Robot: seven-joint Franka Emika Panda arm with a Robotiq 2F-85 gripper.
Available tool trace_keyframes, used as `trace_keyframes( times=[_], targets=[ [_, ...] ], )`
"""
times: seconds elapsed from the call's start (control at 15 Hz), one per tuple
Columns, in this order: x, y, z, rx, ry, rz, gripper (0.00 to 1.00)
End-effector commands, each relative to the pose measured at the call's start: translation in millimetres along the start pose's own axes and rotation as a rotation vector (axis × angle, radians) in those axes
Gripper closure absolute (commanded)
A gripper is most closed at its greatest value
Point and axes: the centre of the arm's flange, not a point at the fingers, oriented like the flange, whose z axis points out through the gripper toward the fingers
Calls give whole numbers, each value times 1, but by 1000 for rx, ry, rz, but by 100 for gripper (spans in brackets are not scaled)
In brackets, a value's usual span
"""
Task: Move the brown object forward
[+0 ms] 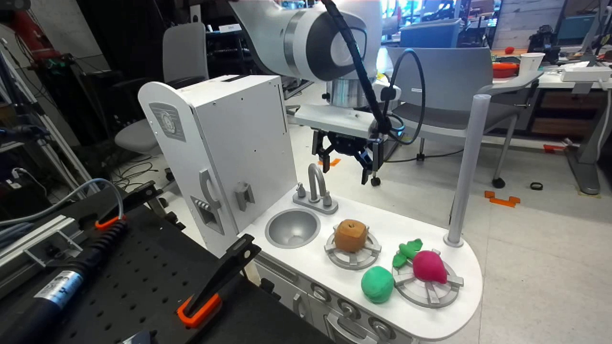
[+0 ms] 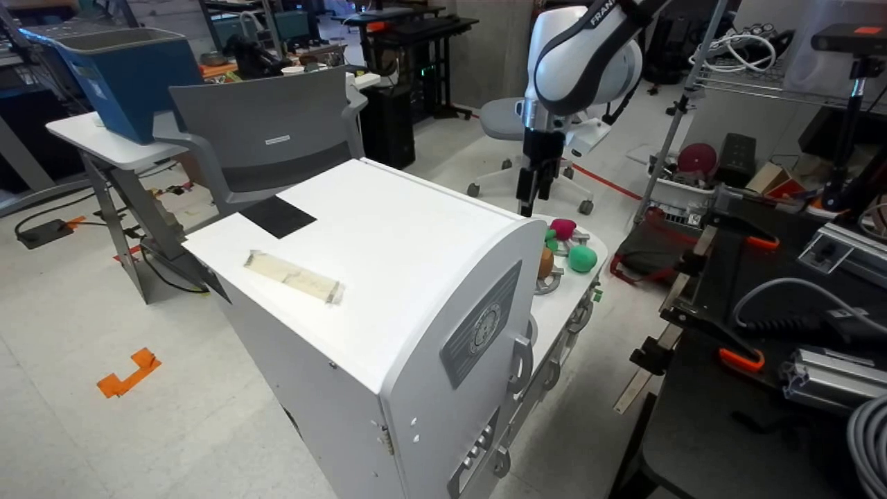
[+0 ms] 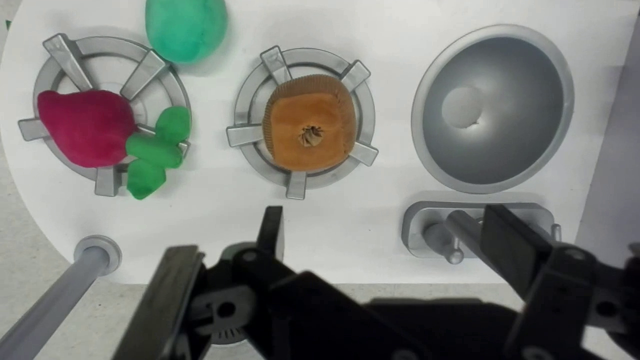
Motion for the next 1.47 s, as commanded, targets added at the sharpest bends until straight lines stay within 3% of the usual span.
trace_keyframes(
  times=[0.0,0.6,1.33,1.4],
  targets=[
    [28,21,34,2,-11,13,0],
    [43,17,101,-68,-137,41,0],
    [50,17,164,-229,-281,73,0],
    [52,13,167,-238,-287,76,25]
  ],
)
